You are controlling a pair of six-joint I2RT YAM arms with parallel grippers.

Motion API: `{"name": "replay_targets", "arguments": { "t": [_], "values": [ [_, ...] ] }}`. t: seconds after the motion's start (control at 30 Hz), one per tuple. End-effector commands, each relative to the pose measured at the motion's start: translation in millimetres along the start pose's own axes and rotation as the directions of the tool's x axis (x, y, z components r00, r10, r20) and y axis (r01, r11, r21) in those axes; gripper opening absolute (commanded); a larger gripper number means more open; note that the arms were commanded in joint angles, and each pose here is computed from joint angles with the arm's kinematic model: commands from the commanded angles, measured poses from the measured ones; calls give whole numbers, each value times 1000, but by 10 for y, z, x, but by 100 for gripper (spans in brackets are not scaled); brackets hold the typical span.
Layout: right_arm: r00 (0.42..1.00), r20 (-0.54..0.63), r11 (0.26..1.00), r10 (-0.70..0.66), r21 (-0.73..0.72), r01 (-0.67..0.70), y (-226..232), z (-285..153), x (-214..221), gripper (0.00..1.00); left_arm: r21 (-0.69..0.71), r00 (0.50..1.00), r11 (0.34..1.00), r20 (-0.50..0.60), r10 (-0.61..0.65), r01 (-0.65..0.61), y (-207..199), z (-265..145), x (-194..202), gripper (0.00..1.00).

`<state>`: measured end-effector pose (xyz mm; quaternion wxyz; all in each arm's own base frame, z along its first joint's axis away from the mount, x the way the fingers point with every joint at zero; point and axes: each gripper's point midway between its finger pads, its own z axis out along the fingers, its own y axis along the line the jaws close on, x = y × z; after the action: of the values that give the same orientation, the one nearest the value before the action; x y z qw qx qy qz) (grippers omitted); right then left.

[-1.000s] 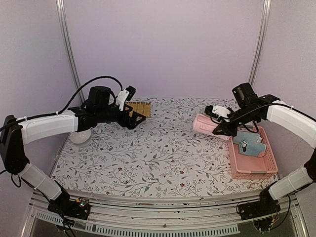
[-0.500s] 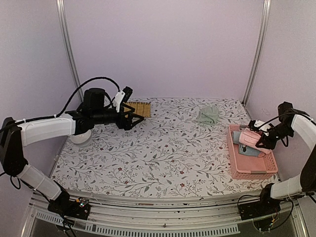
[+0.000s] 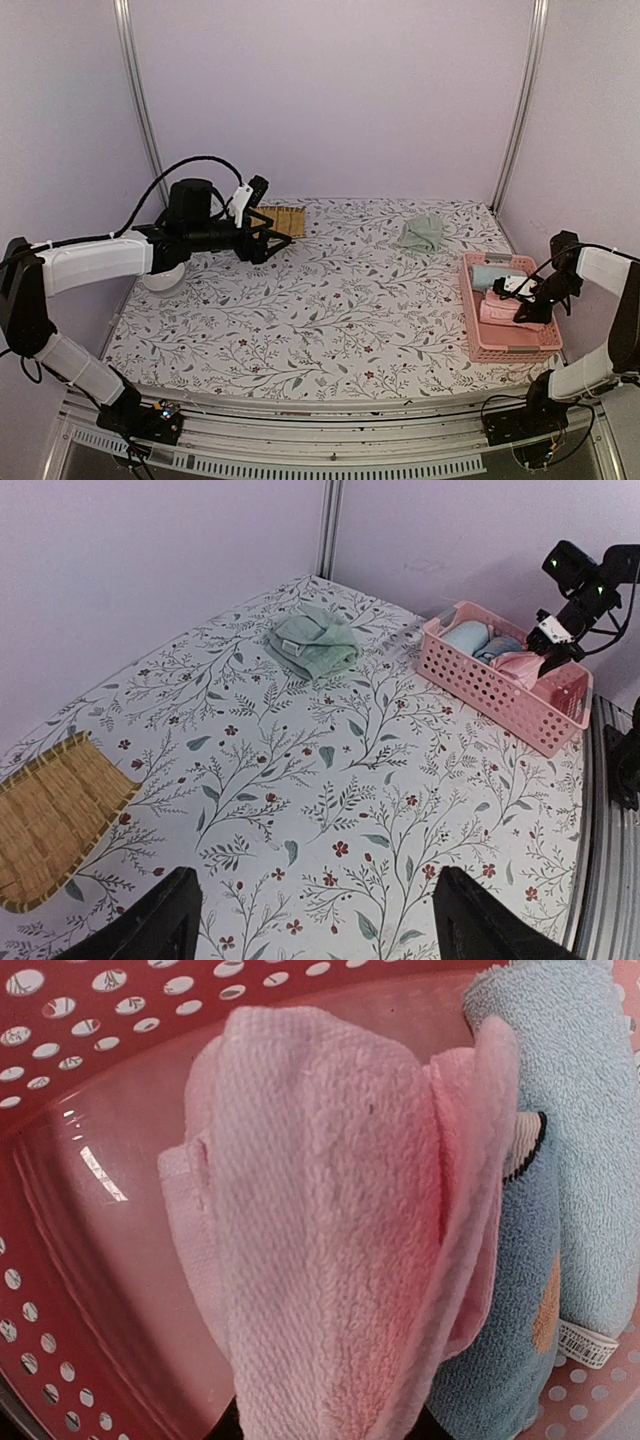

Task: Roll the towels
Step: Place the towel in the storage box.

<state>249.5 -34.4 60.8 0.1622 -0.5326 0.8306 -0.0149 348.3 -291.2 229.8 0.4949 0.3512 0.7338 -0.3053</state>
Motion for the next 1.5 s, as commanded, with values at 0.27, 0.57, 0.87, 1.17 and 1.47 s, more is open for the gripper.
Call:
{"name": "replay_targets", "arguments": {
  "t": [0.27, 0.57, 0.87, 1.17, 1.47],
  "values": [
    [982, 73, 982, -176, 88, 170, -253, 77, -146, 4, -1, 1000, 1000, -14, 10, -10, 63, 48, 101, 82],
    [974, 64, 971, -216, 122, 208, -117, -325, -207, 5, 16, 1000, 1000, -23, 6, -5, 58, 89, 118, 82],
    [966, 67, 968, -249, 48, 247, 39, -101, -134, 5, 56, 1000, 998, -20, -6, 7, 1, 91, 109, 81],
    [952, 70, 953, -299, 62, 295, -168, 184, -113, 6, 48, 999, 999, -41, -12, 14, 29, 126, 197, 80],
    [921, 58, 901, -384, 240, 361, -617, 311, -204, 7, 40, 997, 999, -72, -14, 17, 62, 175, 337, 80]
  ]
}}
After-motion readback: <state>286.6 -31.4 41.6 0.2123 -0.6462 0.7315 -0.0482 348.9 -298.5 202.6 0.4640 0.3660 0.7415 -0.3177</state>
